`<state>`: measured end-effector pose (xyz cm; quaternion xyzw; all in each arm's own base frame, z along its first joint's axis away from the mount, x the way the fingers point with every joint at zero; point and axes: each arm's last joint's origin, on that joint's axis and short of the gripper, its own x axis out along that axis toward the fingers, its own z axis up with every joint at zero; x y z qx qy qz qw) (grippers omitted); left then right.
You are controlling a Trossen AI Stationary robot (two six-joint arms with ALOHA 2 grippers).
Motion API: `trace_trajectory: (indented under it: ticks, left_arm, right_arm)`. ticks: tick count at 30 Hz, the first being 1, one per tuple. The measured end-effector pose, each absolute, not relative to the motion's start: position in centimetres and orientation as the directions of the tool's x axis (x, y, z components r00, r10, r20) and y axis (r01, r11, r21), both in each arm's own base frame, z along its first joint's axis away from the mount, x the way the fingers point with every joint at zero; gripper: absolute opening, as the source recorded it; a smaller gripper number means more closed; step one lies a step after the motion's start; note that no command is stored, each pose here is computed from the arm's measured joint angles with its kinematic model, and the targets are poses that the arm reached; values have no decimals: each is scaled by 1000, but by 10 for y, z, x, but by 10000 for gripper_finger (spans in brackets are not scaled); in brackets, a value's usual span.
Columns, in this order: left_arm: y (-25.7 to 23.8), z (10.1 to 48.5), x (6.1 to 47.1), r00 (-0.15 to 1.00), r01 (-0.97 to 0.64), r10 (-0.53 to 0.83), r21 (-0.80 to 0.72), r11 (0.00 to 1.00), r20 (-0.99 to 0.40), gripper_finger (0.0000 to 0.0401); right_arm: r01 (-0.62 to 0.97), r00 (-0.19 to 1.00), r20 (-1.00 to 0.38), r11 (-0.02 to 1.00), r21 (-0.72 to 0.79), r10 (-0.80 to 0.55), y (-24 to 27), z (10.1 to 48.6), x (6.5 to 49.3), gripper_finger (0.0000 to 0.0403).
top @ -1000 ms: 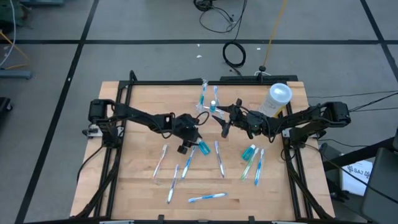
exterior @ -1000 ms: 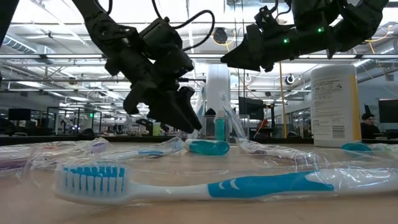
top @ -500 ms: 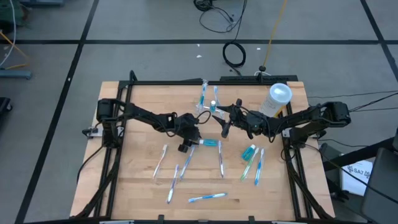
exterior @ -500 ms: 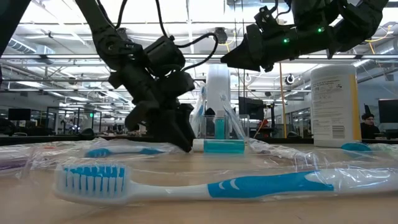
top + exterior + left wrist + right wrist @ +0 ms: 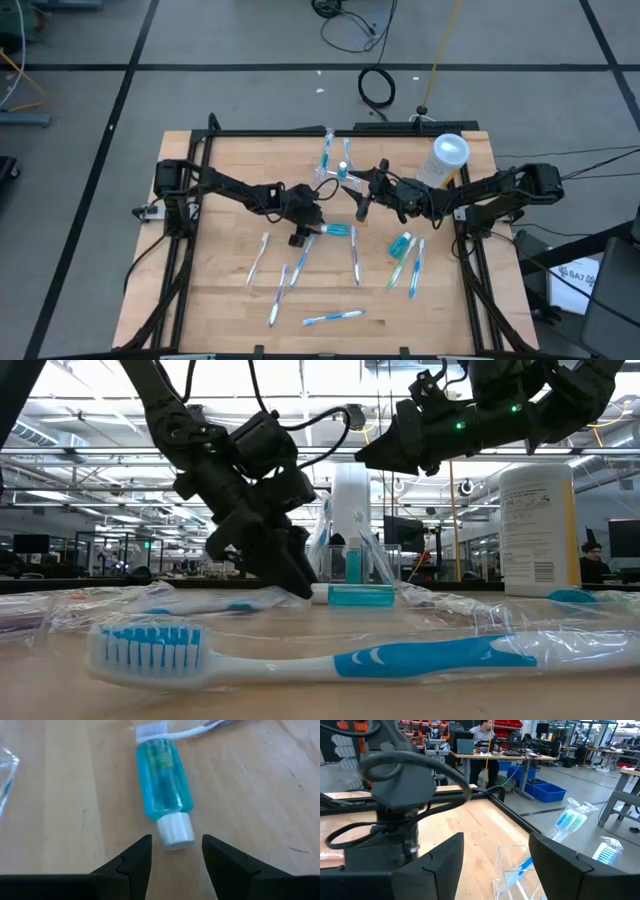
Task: Pick & Place toothbrushing station
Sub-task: Put the left mouthwash into the middle section of the transparent organizer
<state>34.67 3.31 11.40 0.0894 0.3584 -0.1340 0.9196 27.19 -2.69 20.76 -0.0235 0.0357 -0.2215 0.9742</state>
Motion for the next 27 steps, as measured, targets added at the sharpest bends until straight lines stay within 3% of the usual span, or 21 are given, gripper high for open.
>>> trace_trajectory:
  ticks: [12, 27]
  left_arm:
    - [24, 117, 353, 753, 304, -200, 61, 951, -627, 222]
    - [26, 107, 355, 754, 249, -139, 84, 965, -642, 214]
  right_arm:
    - [430, 900, -56, 901, -61, -433, -27, 208, 272, 219]
    - [430, 899, -60, 901, -62, -433, -27, 208, 272, 219]
